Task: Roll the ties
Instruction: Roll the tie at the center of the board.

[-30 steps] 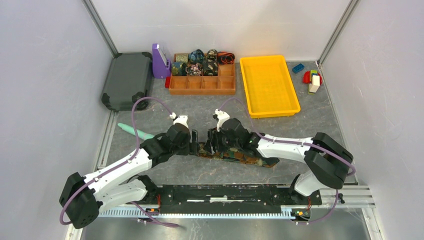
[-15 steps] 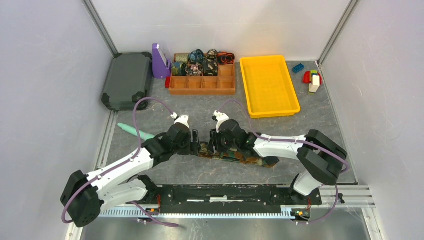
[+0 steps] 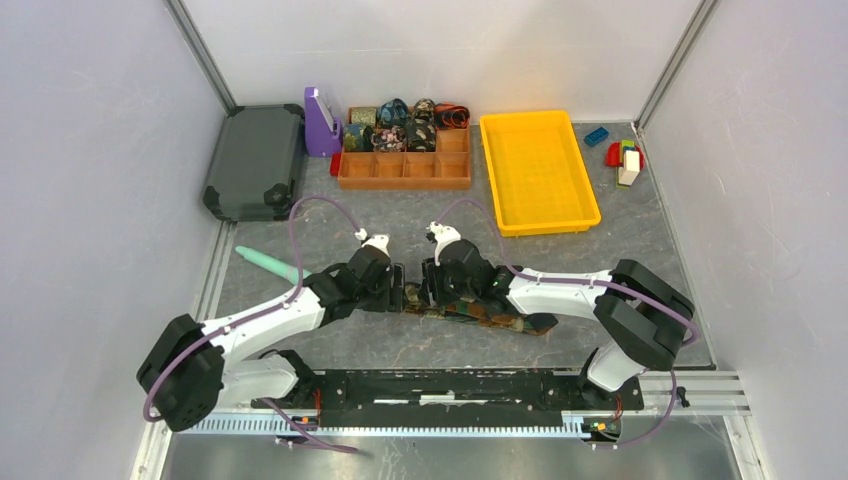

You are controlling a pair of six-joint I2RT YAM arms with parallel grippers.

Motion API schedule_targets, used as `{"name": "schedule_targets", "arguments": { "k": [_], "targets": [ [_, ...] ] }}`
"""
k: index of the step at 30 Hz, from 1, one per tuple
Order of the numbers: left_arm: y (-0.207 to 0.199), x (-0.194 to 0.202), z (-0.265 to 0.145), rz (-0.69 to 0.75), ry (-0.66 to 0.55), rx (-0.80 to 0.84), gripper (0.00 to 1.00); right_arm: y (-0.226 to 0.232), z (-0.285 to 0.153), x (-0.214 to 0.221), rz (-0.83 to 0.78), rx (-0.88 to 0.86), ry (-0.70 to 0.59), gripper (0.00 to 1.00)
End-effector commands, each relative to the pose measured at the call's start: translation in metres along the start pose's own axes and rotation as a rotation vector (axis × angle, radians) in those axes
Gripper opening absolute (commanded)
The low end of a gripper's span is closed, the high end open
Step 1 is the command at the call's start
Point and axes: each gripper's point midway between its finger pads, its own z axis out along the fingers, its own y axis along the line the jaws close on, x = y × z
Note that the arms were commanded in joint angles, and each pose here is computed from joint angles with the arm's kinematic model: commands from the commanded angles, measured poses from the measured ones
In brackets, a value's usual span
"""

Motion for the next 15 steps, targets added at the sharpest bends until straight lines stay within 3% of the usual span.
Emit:
{"name": "schedule_targets", "arguments": {
  "k": [1, 5, 15],
  "targets": [
    [-0.003, -0.001, 0.010, 0.043, 0.001, 0.020, 0.74, 0.003, -0.004, -0.014, -0.018, 0.017, -0.033, 0.45],
    [-0.004, 0.001, 0.014, 0.039, 0.008, 0.026, 0.74, 0.008, -0.007, -0.025, -0.020, 0.010, -0.057, 0.55],
    [-0.004, 0.001, 0.016, 0.038, 0.014, 0.022, 0.73, 0.004, 0.000, -0.022, -0.016, 0.024, -0.049, 0.51]
  ]
}}
